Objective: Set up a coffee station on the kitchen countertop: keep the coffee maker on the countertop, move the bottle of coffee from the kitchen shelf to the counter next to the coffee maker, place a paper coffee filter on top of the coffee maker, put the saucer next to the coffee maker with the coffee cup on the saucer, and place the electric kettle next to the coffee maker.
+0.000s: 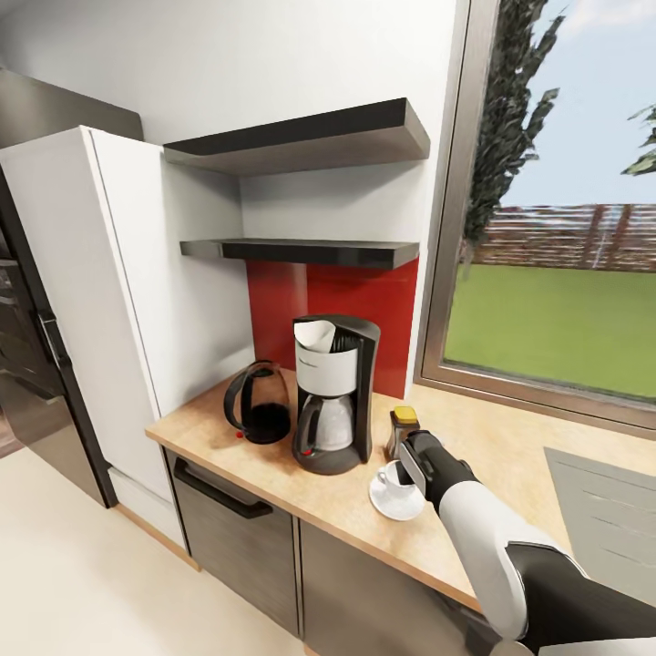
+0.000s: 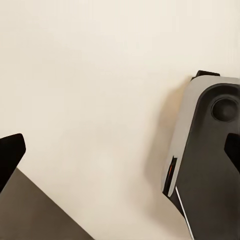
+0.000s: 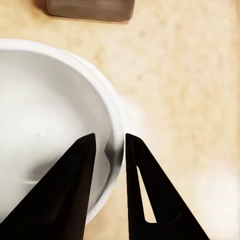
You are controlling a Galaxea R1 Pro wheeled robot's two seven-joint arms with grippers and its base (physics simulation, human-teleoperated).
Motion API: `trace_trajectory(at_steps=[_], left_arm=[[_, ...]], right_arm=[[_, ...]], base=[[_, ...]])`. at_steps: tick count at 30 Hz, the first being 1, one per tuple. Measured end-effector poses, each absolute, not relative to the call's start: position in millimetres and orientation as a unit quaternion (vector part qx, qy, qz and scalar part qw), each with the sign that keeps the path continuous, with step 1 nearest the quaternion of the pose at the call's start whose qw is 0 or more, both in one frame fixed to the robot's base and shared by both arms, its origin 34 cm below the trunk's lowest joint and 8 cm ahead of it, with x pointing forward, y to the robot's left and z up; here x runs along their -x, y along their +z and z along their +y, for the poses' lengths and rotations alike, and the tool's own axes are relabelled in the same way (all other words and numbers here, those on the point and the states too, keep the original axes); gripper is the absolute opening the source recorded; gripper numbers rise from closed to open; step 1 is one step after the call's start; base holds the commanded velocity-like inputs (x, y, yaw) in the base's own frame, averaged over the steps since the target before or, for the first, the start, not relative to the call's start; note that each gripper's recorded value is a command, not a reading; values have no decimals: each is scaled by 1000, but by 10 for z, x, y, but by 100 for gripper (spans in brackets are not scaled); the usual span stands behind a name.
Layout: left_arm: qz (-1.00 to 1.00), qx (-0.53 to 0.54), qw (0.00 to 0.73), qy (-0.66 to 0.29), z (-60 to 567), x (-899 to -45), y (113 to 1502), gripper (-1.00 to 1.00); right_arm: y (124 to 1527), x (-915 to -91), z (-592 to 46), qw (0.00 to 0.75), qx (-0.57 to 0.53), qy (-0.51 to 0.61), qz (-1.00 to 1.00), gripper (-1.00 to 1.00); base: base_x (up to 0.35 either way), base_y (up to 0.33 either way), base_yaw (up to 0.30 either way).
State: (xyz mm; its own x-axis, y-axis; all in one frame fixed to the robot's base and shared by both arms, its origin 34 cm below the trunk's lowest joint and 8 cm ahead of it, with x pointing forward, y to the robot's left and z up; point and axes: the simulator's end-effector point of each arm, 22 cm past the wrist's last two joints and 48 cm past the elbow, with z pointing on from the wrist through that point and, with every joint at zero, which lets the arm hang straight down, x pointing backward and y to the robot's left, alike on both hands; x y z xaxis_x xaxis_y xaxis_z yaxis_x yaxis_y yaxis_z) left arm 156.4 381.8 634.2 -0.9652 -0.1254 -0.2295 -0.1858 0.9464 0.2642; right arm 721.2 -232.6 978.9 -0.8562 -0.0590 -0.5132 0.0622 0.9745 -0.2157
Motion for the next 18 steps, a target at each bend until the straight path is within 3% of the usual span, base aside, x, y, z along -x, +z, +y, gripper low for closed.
trace_trajectory(at_steps=[3,4,18], left_arm=[[981,79,105,144,3825,-1564,6343,100],[981,79,105,144,3825,-1564,6343,100],[981,78,106,144,3834,-1565,6344,100]], right_arm=[[9785,-7208,-2329,268,-1,-114,957,-100],[9785,-7208,-2329,267,-1,-114,957,100],[9784,-7209,-2320,268,0,-112,957,100]], base=[[0,0,0],[0,0,0],[0,0,0]])
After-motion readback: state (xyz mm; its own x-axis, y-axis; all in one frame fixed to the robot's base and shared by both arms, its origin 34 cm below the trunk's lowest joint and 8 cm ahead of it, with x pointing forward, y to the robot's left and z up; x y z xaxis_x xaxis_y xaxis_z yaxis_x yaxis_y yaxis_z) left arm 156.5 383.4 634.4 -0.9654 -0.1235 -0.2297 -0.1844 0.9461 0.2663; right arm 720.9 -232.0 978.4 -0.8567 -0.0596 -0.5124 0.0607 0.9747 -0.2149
